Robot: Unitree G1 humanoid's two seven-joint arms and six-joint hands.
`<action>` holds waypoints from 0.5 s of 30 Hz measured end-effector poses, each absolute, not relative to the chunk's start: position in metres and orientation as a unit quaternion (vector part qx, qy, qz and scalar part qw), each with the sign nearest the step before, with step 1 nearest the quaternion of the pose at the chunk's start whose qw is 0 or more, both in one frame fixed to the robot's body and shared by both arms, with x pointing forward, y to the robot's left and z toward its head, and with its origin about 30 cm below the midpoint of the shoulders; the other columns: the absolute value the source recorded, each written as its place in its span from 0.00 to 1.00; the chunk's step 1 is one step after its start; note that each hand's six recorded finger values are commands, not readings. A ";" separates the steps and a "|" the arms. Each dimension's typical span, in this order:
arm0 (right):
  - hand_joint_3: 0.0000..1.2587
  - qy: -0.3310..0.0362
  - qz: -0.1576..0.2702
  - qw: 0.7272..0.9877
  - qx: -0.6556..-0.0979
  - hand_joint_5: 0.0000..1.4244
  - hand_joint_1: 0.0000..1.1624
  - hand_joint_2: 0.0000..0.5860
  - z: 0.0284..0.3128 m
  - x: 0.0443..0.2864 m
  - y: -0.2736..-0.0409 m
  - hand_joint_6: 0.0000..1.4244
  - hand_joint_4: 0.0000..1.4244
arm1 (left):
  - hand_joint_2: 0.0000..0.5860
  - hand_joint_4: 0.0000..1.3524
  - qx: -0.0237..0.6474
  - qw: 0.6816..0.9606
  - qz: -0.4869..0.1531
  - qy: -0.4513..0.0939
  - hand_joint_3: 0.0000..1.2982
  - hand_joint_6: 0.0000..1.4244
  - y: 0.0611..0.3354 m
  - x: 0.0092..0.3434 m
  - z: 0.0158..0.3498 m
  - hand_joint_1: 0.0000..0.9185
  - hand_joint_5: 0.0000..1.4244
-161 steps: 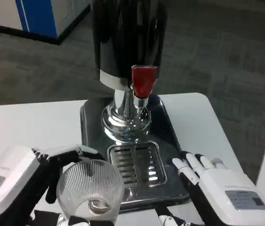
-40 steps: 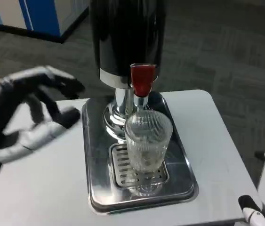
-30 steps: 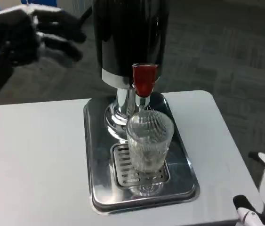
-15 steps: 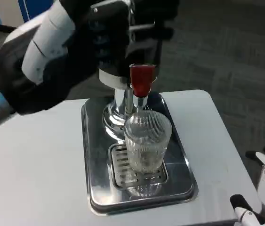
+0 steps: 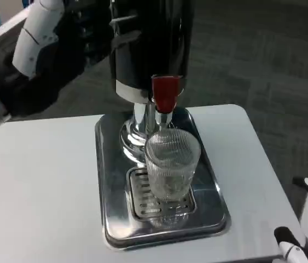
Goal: Grasp the cup under the faucet to collect the drink, then remove the cup.
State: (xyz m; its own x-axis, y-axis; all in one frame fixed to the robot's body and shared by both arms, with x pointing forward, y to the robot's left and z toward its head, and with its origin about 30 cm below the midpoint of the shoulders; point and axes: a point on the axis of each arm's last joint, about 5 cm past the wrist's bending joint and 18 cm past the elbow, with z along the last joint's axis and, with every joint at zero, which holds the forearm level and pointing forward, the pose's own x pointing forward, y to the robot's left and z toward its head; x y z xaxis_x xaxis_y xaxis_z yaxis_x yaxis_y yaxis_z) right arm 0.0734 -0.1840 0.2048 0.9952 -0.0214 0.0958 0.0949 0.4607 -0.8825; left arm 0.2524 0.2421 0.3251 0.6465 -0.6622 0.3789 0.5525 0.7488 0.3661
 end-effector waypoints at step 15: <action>0.09 -0.032 -0.034 0.856 -0.516 0.02 0.23 0.70 0.204 0.071 -0.186 0.00 0.00 | 0.14 0.09 0.137 0.895 -0.379 -0.191 0.17 0.04 0.230 0.268 0.306 0.00 0.12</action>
State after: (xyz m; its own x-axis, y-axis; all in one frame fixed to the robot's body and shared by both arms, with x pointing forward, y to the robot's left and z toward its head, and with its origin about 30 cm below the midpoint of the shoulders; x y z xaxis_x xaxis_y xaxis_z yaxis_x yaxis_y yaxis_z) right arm 0.0711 -0.1861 0.2041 0.9956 -0.0249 0.0903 0.0915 0.4659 -0.8801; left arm 0.2680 0.2305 0.3061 0.6391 -0.7311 0.2388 0.6266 0.6750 0.3896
